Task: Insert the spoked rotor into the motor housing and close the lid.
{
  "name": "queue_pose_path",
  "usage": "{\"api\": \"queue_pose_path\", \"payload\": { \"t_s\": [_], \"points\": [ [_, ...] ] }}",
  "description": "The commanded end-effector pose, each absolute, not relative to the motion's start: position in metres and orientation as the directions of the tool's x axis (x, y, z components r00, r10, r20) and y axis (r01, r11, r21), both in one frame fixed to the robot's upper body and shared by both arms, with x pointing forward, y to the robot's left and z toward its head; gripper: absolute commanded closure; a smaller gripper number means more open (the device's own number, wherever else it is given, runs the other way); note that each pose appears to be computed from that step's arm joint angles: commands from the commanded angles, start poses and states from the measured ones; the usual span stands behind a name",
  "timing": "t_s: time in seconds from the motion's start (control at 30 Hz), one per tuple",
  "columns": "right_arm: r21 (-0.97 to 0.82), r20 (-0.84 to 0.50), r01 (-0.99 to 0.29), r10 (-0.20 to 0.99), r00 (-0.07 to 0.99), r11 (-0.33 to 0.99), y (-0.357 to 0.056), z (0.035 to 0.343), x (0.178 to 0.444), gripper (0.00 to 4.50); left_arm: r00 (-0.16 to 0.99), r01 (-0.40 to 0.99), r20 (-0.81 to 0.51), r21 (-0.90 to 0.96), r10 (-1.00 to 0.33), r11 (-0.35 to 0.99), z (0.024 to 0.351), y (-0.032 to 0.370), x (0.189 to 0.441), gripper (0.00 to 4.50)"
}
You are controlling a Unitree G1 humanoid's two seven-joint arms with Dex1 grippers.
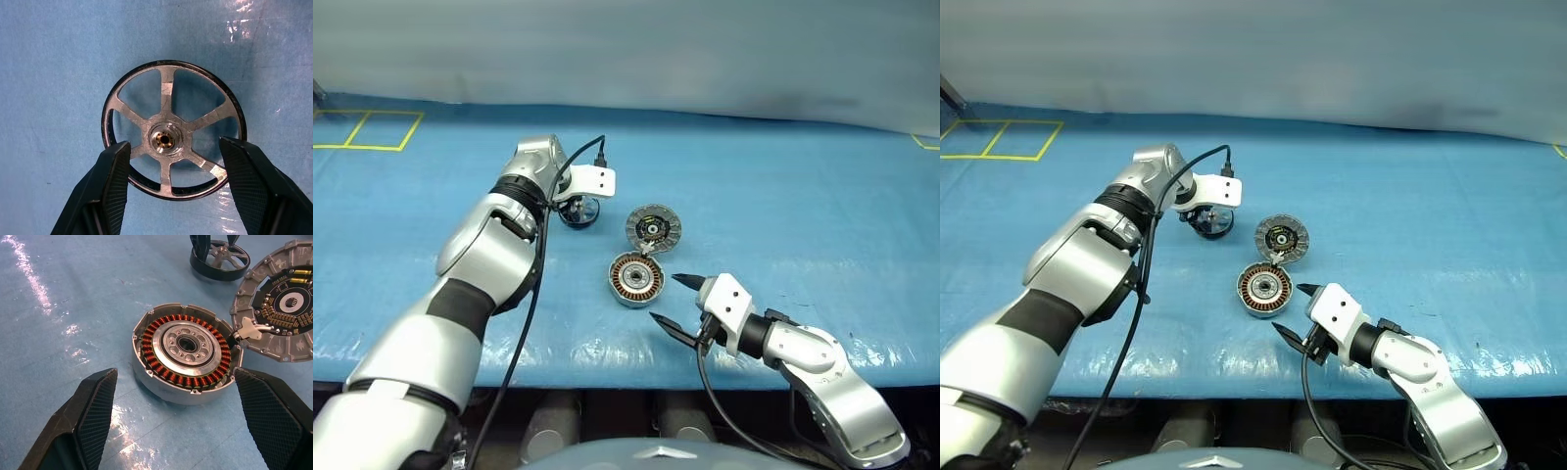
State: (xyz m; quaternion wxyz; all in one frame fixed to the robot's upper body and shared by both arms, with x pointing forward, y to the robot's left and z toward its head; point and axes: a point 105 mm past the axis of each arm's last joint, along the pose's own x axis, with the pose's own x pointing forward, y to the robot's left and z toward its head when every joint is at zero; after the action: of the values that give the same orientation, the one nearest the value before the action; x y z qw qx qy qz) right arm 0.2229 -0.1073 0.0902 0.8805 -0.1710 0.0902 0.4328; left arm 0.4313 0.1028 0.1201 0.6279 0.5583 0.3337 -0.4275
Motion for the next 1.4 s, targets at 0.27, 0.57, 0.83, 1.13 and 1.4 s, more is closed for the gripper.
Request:
{"api": "queue_pose_path", "payload": {
  "t_s": [0.27, 0.57, 0.83, 1.13, 1.4],
  "points": [
    [-0.264, -0.254, -0.781, 0.740, 0.623, 0.566, -0.102, 0.104, 0.222, 0.49, 0.428, 0.900, -0.893, 0.435, -0.140, -0.025, 0.116, 0.106, 0.432, 3.15],
    [-0.270, -0.243, -0.757, 0.719, 0.651, 0.595, -0.108, 0.107, 0.230, 0.49, 0.436, 0.895, -0.859, 0.446, -0.268, 0.028, 0.128, 0.105, 0.434, 3.18],
    [-0.245, -0.228, -0.640, 0.598, 0.769, 0.729, -0.137, 0.103, 0.243, 0.49, 0.369, 0.929, -0.826, 0.343, -0.426, 0.140, 0.121, 0.154, 0.419, 3.18],
    [-0.197, -0.270, -0.660, 0.608, 0.747, 0.725, -0.142, 0.088, 0.235, 0.49, 0.255, 0.966, -0.750, 0.163, -0.611, 0.202, 0.120, 0.172, 0.396, 3.18],
    [-0.114, -0.232, -0.707, 0.673, 0.702, 0.698, -0.128, 0.081, 0.233, 0.49, 0.091, 0.994, -0.695, 0.103, -0.714, 0.026, 0.132, 0.148, 0.376, 3.18]
  ]
}}
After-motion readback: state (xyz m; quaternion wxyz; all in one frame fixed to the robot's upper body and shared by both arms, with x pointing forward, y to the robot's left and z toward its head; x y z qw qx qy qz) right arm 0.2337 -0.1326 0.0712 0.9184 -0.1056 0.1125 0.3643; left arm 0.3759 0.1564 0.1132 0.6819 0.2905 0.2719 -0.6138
